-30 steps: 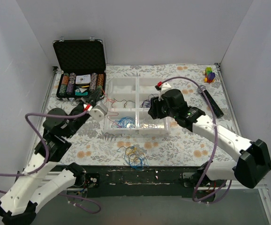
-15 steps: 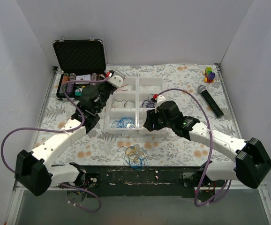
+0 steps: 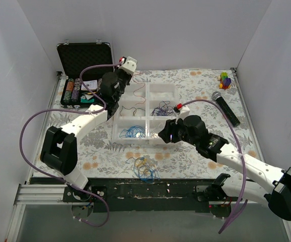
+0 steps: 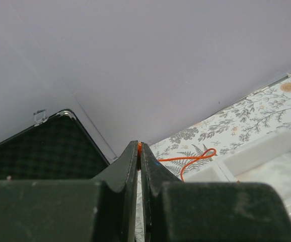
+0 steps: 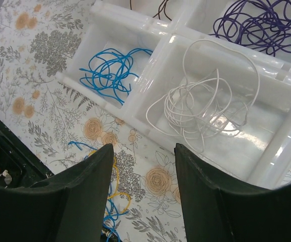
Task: Untangle the cables
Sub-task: Place the cable in the bin.
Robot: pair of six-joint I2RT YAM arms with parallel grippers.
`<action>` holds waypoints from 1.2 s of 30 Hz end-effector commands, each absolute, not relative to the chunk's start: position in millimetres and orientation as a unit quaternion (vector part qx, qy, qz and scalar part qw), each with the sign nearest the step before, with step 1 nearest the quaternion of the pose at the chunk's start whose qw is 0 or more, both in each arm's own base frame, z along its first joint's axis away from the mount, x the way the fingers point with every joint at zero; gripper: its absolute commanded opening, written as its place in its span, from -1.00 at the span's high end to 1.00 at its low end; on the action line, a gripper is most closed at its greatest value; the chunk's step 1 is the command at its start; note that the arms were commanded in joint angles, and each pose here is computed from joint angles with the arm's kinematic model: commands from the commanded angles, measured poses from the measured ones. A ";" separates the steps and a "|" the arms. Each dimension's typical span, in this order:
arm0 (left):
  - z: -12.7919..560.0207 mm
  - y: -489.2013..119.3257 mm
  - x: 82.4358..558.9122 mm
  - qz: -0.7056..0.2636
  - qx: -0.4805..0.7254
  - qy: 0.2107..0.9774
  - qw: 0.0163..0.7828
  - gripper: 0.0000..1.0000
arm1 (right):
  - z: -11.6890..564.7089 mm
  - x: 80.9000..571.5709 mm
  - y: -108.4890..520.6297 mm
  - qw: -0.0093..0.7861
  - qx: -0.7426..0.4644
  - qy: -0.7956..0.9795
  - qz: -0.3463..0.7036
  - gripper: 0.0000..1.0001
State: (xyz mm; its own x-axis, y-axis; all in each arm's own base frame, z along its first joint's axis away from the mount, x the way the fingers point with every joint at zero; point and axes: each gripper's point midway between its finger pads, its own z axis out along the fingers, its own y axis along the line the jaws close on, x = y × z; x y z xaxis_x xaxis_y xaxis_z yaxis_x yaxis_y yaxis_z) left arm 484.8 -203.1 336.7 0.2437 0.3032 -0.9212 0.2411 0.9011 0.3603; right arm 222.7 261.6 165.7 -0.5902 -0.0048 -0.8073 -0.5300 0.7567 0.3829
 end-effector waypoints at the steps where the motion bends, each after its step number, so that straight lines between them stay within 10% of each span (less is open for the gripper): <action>1: 384.3 -205.7 483.1 -0.019 0.202 0.574 0.794 1.00 | 171.6 219.7 256.0 0.438 -0.141 0.829 0.318 -0.19; 14: 435.2 -214.7 478.1 -0.034 0.210 0.517 0.829 1.00 | 163.8 219.6 255.2 0.433 -0.141 0.834 0.313 -0.17; 36: 283.9 -199.2 529.0 0.021 0.252 0.629 0.735 0.92 | 165.9 212.8 232.5 0.446 -0.117 0.837 0.295 -0.15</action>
State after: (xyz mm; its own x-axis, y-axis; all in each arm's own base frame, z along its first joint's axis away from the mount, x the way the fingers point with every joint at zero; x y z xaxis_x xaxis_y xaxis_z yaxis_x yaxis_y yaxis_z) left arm 528.0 -199.5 278.3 0.1979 0.3363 -0.9207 0.2903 0.8771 0.3827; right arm 211.6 233.7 159.2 -0.5871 0.0419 -0.8084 -0.4695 0.7959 0.3822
